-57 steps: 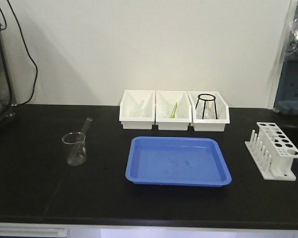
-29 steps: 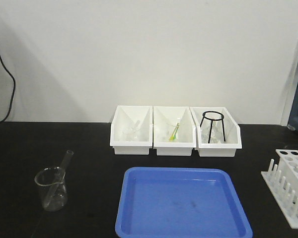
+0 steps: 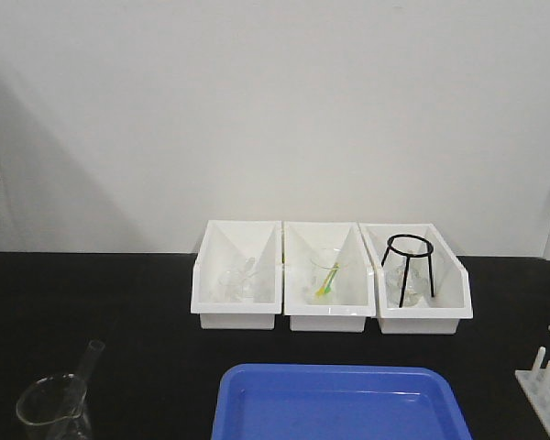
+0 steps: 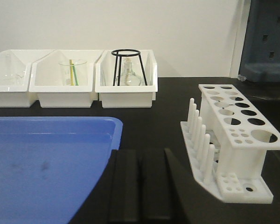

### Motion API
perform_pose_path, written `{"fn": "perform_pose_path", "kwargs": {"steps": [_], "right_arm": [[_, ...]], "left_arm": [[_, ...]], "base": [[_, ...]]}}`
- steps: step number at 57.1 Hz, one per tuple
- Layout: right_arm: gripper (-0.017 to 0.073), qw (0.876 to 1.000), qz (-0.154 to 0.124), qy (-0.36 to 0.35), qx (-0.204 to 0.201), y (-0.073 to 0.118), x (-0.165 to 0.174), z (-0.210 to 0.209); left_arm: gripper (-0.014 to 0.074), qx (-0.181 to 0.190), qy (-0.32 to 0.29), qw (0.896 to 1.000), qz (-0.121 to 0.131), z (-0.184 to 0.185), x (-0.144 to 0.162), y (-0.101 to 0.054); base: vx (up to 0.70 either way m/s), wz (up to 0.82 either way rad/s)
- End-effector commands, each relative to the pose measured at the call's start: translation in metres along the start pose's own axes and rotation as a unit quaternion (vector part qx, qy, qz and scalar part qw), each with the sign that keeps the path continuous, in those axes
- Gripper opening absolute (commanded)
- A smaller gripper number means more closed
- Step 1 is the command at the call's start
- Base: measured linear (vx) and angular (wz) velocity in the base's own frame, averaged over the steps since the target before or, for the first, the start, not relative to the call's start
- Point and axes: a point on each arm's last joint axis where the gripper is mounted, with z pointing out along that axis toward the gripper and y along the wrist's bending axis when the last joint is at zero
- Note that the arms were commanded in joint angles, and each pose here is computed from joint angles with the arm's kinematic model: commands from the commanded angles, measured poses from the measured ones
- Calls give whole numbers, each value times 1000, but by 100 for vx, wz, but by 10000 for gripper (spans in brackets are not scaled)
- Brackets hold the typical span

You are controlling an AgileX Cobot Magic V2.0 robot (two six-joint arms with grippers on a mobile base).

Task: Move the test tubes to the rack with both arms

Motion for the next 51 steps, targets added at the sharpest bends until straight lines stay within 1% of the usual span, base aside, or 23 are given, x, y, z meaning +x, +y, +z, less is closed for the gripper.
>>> {"fn": "perform_pose_path", "kwargs": {"steps": [1,18,51], "right_arm": [[-8,999,-4,-40,4,0,-4,0],[-8,999,-4,-40,4,0,-4,0],[-8,999,-4,-40,4,0,-4,0]], "left_arm": [[-15,-12,-35,999,-5,-1,1,1],[-15,-12,-35,999,-5,-1,1,1],[-15,-12,-35,999,-5,-1,1,1]], "base": [[15,-15],[7,-12],[0,0]]}}
